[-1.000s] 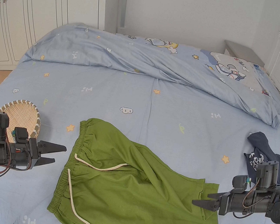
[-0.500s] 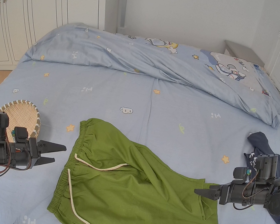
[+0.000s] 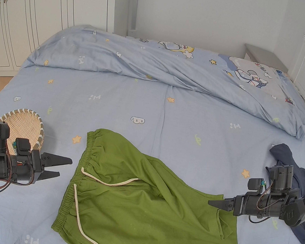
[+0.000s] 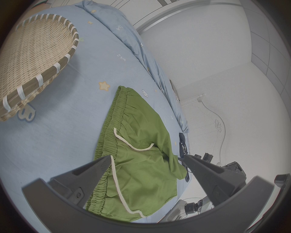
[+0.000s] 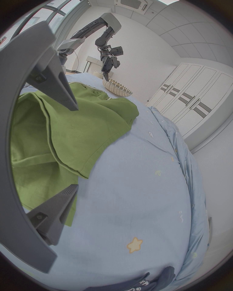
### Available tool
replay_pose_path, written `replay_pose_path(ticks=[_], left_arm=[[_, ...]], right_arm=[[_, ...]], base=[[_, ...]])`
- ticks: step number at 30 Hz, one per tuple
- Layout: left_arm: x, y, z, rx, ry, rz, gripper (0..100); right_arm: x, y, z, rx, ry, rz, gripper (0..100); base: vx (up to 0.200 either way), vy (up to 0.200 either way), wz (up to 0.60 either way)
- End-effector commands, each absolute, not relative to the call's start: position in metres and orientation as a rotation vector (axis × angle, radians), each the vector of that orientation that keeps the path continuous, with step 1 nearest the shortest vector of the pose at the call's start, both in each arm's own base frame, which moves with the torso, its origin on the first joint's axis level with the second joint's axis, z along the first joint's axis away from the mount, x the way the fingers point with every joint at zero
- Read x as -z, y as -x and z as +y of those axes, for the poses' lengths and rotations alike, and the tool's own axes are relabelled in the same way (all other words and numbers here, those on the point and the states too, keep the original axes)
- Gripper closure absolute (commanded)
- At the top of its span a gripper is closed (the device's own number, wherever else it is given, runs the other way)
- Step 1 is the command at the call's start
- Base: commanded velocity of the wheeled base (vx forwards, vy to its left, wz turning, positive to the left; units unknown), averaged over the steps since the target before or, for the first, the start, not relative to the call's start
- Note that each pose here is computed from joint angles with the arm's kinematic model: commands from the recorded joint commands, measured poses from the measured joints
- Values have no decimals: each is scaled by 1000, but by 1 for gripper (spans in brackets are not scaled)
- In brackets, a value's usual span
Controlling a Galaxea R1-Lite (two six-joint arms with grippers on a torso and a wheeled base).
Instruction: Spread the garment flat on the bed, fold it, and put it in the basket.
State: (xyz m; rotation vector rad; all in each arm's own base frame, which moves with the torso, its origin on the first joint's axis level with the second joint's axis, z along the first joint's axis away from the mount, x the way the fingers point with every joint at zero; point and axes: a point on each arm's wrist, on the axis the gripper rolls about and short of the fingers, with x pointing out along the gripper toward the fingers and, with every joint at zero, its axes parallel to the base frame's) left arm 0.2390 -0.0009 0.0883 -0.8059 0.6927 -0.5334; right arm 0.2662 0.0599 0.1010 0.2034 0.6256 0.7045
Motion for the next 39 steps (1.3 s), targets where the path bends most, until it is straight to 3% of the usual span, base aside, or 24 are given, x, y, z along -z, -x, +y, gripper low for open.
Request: replay_pose_path(ticks=[1,24,25,39], left_arm=[[-88,-239,0,532,806,691,0],[-89,-239,0,532,806,689,0],[-88,-239,0,532,806,691,0],[-88,-240,0,530,807,692,0]], right_arm=[[-94,-276,62,-703,-208,643,0],[-94,-288,72,-722,-206,635,0],[-94,-288,72,-724,-206,637,100],[-93,-287,72,-720,-205,641,100]], base=[[0,0,0],[0,0,0],[0,0,0],[0,0,0]])
